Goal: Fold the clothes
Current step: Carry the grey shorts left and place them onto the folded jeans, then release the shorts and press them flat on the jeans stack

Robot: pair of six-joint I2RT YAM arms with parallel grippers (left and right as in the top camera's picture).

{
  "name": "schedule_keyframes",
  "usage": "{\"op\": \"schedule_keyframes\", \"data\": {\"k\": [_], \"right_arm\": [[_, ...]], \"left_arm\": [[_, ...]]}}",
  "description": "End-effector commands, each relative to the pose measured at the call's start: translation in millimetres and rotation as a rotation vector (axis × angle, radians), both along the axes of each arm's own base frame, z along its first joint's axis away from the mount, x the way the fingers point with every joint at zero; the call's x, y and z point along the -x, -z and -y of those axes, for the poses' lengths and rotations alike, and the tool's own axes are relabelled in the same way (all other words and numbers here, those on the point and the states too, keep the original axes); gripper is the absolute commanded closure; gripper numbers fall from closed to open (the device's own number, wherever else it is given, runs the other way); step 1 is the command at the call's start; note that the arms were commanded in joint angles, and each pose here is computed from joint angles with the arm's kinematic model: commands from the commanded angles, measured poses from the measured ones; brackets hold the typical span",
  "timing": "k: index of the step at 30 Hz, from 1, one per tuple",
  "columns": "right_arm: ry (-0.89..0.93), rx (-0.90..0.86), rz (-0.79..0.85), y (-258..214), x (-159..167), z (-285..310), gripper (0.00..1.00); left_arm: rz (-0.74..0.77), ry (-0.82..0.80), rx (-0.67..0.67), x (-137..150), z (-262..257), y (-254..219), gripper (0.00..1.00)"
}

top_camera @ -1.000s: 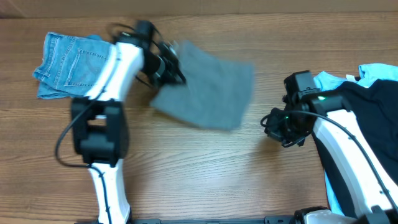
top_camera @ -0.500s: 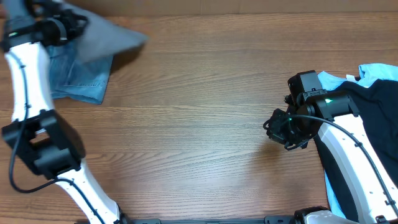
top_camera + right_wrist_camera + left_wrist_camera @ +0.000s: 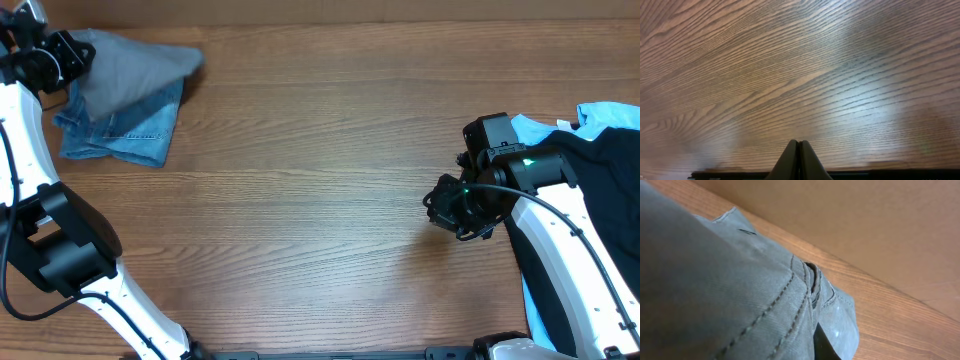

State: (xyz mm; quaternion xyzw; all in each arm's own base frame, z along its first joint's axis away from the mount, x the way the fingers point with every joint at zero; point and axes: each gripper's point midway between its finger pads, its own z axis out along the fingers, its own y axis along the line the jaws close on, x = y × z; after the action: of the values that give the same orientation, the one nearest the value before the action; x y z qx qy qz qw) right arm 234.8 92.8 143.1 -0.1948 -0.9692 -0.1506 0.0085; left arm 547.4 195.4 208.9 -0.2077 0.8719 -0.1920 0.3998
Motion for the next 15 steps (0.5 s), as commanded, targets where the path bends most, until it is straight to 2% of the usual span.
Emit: {"op": "schedule_keyframes", "data": {"k": [1,4,5,6,7,9,10,11,15], "right_arm": [[0.028,-0.031,0.022,-10.0,-4.2,-3.3,0.96],[0.027,-0.033,0.023,-10.1,-4.4,-3.7,0.96],[0.027,-0.033,0.023,-10.1,-4.4,-3.7,0.96],[0.027,-0.034,0.025,-10.2,-4.8,-3.7,0.96],[0.027,-0.034,0.026,-10.2,-5.1,-3.8,0.96],[0.027,-0.034,0.027,-10.3,-5.2,-3.8,0.96],[0.027,-0.034,0.027,-10.2,-5.3,-3.8,0.96],[0.027,-0.034,0.027,-10.2,-5.3,-3.8,0.96],[0.019,-0.033,0.028,-10.2,-4.9,-3.8,0.96]], "left_arm": [[0.001,-0.036,-0.013,5.0,-0.4,-19.2,0.96],[-0.103,-0.088,-0.025,19.3,-5.5,-1.2,0.96],[-0.136,-0.1,-0.027,24.4,-6.4,4.1,0.92],[-0.175,-0.111,-0.027,31.1,-6.6,10.4,0.83],[-0.211,-0.119,-0.023,37.3,-6.0,15.8,0.64],[-0.276,-0.124,-0.006,49.4,-2.4,25.1,0.41],[-0.306,-0.128,0.001,55.5,-1.4,29.1,0.05],[-0.327,-0.128,0.005,60.2,-0.9,31.4,0.0],[-0.394,-0.128,0.023,84.9,-6.1,33.6,0.0]]}}
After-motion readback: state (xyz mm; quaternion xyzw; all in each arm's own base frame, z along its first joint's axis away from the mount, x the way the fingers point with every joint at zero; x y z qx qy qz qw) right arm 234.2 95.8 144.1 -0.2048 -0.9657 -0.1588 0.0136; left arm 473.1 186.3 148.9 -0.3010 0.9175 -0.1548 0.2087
